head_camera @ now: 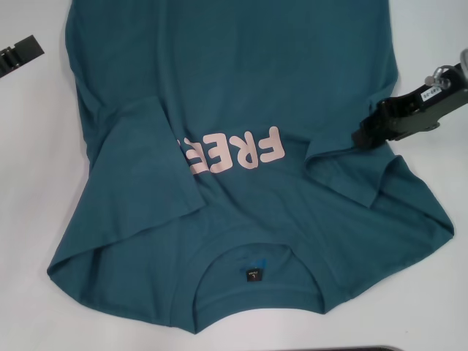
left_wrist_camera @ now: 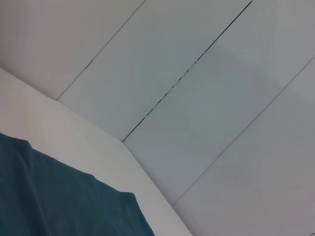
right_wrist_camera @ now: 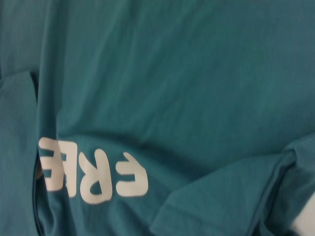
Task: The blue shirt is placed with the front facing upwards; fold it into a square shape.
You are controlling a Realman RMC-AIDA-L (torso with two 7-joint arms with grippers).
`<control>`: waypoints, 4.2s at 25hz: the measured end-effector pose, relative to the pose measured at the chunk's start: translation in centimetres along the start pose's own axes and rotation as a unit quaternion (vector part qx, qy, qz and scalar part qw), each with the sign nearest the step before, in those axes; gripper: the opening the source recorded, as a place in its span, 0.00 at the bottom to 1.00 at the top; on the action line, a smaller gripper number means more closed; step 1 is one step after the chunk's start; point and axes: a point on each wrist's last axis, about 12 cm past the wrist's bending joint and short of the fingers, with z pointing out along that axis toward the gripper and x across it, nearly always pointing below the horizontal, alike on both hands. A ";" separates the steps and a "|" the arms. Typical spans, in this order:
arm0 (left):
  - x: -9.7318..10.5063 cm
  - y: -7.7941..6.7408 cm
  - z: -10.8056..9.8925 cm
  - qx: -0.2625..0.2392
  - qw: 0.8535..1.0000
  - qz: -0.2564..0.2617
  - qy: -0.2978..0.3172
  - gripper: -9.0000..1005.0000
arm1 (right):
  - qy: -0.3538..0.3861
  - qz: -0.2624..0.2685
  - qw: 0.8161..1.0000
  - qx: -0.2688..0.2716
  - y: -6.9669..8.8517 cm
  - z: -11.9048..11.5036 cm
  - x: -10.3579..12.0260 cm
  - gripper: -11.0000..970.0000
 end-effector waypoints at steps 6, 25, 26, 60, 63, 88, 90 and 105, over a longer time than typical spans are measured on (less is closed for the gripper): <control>0.0 0.0 0.0 -0.002 1.000 0.000 -0.002 0.76 | -0.049 0.003 0.999 -0.022 0.9 1.4 -0.9 0.35; -0.5 0.1 0.4 -0.002 1.000 0.004 -0.003 0.76 | -0.018 -0.061 0.998 -0.026 0.2 -3.8 -0.7 0.35; -0.4 0.1 0.5 -0.002 1.000 0.004 -0.003 0.76 | -0.009 -0.067 0.998 -0.011 0.2 -3.7 -0.6 0.35; -0.2 0.1 0.6 -0.002 1.000 0.001 -0.003 0.76 | 0.051 -0.114 0.991 0.056 2.2 0.3 0.1 0.35; -0.3 0.1 0.6 -0.002 1.000 0.002 -0.003 0.76 | 0.080 -0.116 0.990 0.031 3.0 1.3 0.5 0.35; -0.2 0.1 0.3 -0.005 1.000 -0.005 -0.008 0.76 | 0.127 -0.093 0.987 -0.034 1.7 -2.2 2.6 0.35; -0.2 0.1 0.3 -0.005 1.000 -0.006 -0.009 0.76 | 0.136 -0.086 0.987 -0.028 1.6 -1.6 3.0 0.35; -0.3 0.1 0.1 -0.004 1.000 -0.006 -0.016 0.76 | 0.108 -0.061 0.992 0.023 2.3 1.3 2.5 0.35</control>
